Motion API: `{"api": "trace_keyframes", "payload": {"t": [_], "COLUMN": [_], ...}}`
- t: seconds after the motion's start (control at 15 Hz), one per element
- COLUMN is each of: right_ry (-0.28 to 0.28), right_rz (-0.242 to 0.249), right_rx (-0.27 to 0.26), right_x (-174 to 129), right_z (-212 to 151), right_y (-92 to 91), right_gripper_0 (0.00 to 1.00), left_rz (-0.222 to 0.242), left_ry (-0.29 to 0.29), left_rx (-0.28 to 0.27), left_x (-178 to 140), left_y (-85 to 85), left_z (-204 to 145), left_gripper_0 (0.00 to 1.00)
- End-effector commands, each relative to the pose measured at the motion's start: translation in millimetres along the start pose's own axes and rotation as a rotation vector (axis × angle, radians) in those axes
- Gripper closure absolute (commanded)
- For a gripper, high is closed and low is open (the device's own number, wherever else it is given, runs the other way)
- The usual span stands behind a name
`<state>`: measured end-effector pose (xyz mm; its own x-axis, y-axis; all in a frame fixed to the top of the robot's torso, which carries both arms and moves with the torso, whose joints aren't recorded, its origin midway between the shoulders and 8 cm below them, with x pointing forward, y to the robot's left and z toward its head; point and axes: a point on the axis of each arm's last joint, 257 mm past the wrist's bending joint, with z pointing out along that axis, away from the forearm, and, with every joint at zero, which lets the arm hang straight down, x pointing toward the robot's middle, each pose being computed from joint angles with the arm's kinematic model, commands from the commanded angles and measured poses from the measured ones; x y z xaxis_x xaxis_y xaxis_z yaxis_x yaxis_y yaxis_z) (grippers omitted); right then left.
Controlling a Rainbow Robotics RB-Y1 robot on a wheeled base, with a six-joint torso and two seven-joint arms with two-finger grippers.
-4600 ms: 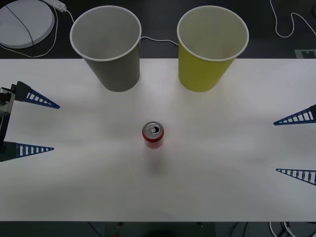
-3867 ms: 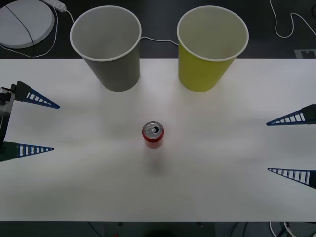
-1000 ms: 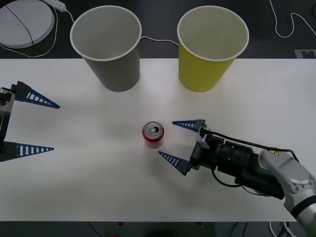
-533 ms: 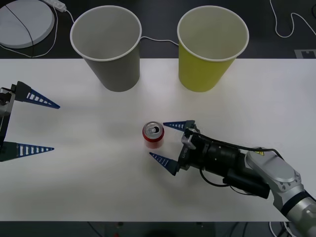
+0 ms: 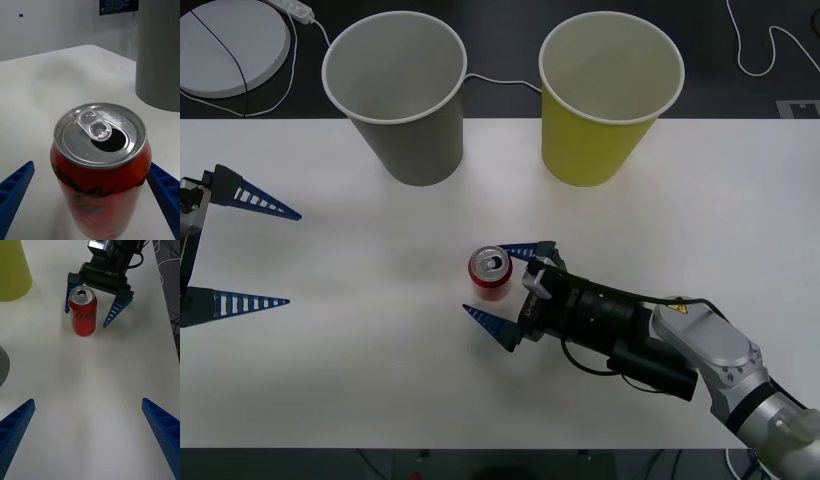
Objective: Put the can into the green bin and the plastic bottle into the gray bin
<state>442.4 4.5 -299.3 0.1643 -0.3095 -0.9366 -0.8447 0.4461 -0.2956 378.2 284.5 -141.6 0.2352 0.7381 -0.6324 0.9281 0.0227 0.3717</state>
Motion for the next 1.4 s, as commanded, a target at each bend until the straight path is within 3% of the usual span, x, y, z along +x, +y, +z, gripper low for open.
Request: {"api": "trace_keyframes", "payload": {"t": [0.07, 0.13, 0.27, 0.33, 1.07, 1.2, 1.4], "right_ry": [0.001, 0.006, 0.008, 0.01, -0.015, -0.005, 0.047], "right_rz": [0.003, -0.007, -0.01, -0.008, -0.003, -0.039, -0.054], "right_rx": [0.007, 0.01, 0.016, 0.02, -0.004, -0.018, -0.053], "right_x": [-1, -1, -1, -1, -9, -14, -16], "right_z": [3, 4, 5, 5, -1, -7, -22], "right_y": [-0.5, -1.5, -3.3, -4.7, -7.9, -11.8, -15.4], "right_gripper_0": [0.0, 0.03, 0.88, 0.99, 1.0, 1.0, 1.0], "left_rz": [0.0, 0.0, 0.0, 0.0, 0.0, 0.0, 0.0], "left_ry": [0.0, 0.0, 0.0, 0.0, 0.0, 0.0, 0.0], "left_rx": [0.0, 0.0, 0.0, 0.0, 0.0, 0.0, 0.0], "left_x": [0, 0, 0, 0, 0, 0, 0], "left_y": [0.0, 0.0, 0.0, 0.0, 0.0, 0.0, 0.0], "left_z": [0, 0, 0, 0, 0, 0, 0], "left_gripper_0": [0.0, 0.0, 0.0, 0.0, 0.0, 0.0, 0.0]}}
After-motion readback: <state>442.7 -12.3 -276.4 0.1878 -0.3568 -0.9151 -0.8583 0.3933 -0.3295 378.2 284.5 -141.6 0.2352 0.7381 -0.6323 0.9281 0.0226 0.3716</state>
